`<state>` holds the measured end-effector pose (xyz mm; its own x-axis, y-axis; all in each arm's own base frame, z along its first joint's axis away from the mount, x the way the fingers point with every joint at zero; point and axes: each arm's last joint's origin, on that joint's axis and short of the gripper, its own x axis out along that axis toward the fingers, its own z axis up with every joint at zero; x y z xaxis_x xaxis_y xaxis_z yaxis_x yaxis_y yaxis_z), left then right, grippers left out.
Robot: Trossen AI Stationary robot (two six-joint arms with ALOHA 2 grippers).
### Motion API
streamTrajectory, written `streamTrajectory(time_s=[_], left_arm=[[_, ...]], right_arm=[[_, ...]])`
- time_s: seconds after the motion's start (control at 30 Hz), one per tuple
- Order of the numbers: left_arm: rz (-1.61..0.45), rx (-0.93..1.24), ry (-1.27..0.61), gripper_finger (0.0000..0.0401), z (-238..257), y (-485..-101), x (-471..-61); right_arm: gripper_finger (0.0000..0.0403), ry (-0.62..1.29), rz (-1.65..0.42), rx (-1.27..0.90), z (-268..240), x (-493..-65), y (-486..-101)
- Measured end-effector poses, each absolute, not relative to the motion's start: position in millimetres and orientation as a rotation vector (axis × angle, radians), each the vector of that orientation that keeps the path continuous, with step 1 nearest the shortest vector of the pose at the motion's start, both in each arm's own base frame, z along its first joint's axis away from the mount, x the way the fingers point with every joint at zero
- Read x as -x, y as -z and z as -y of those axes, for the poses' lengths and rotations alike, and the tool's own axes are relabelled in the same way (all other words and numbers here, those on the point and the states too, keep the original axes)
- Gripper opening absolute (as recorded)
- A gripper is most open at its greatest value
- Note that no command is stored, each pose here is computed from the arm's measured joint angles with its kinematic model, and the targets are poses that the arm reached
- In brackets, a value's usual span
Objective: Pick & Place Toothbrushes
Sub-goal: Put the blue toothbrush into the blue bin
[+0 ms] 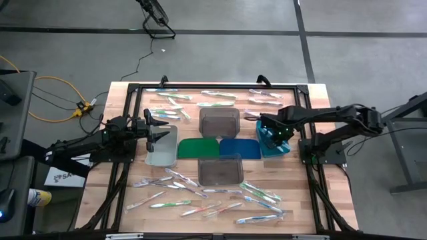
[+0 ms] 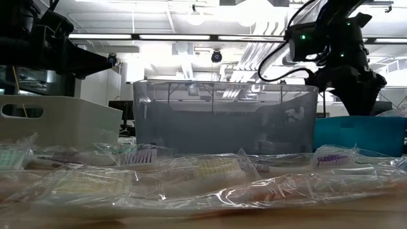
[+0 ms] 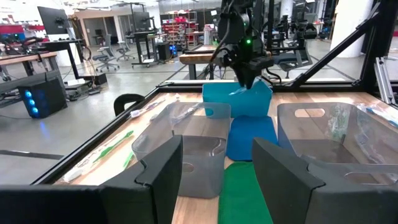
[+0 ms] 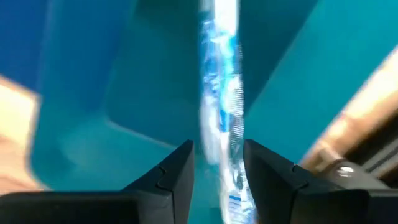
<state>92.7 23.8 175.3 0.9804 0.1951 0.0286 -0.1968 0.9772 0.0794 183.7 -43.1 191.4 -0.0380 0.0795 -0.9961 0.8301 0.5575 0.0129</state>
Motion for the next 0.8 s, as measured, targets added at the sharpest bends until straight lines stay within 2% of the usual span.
streamTrajectory(time_s=[0.1, 0.47, 0.67, 0.8], left_arm=[[0.021, -0.082, -0.198, 0.0187, -24, -175, -93], [0.020, -0.082, -0.198, 0.0187, -24, -175, -93], [0.020, -0.082, -0.198, 0.0187, -24, -175, -93], [0.020, -0.082, -0.197, 0.0187, -24, -175, -93]], right_arm=[[0.0131, 0.679, -1.459, -0.858, 43, -189, -191], [0.0131, 0.761, -1.374, -0.828, 45, -185, -199], [0.0131, 0.636, -1.289, -0.864, 26, -180, -221], [0.0131, 0.502, -1.281, -0.814, 3, -174, -231]])
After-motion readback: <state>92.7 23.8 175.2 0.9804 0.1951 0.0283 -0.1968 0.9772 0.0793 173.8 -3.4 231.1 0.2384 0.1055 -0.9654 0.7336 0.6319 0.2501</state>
